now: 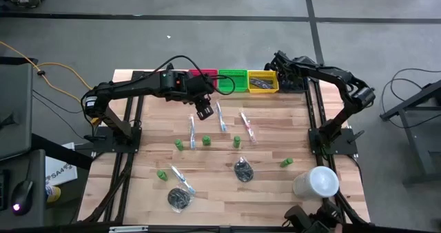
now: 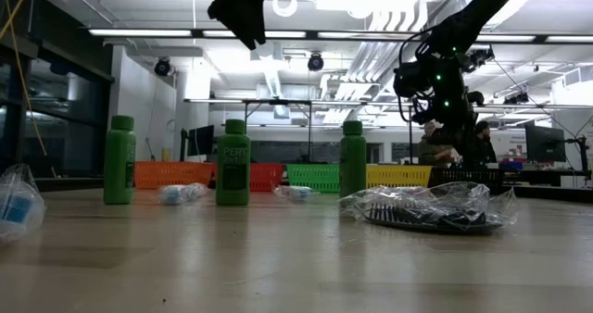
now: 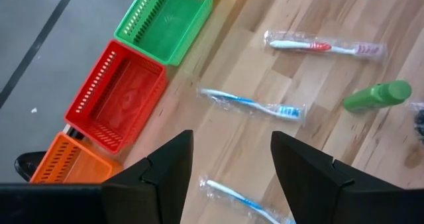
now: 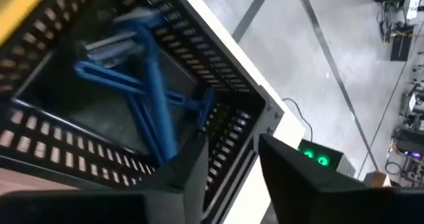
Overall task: Pick & Place Travel size toiletries
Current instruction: Put the green shampoo into the green bin
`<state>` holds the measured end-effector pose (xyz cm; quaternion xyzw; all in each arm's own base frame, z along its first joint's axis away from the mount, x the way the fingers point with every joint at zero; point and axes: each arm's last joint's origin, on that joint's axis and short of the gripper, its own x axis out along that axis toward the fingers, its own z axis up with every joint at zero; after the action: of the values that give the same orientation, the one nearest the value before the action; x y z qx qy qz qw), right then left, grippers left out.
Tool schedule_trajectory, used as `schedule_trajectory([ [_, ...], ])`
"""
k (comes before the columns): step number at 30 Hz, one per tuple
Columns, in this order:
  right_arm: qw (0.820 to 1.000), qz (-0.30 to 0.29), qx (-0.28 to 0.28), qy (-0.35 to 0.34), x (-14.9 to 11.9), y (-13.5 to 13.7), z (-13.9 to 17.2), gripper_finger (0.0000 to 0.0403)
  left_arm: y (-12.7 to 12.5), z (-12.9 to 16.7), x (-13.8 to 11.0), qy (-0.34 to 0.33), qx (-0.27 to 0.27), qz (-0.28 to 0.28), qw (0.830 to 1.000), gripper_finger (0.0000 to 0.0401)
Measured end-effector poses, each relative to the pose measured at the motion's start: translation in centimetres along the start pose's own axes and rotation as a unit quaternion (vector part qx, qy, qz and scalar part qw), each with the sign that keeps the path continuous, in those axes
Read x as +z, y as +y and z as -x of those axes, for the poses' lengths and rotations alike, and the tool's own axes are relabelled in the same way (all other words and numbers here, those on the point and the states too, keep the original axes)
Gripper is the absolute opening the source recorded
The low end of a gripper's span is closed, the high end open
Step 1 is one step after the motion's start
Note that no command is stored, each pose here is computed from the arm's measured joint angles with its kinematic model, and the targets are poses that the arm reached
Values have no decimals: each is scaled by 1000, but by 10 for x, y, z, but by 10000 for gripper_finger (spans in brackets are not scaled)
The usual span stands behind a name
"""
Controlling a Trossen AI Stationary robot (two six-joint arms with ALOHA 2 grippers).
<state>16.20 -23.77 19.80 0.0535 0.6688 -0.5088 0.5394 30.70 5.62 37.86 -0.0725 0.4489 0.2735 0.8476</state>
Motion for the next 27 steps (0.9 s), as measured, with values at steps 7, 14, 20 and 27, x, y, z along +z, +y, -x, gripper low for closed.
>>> schedule_trajectory([
  [7, 996, -36, 79, 16, -22, -10, 24, 175, 1, 1, -1, 5, -2, 8, 1000, 202],
  [14, 969, -73, 237, 0, -74, -28, 81, 174, 4, 7, -4, 9, -2, 12, 1000, 202],
  [20, 942, 6, 332, -55, -120, -33, 120, 173, 4, 8, -4, 8, -2, 16, 1000, 202],
  [27, 909, 135, 389, -69, -166, -25, 142, 173, 4, 8, -4, 7, -2, 16, 1000, 202],
])
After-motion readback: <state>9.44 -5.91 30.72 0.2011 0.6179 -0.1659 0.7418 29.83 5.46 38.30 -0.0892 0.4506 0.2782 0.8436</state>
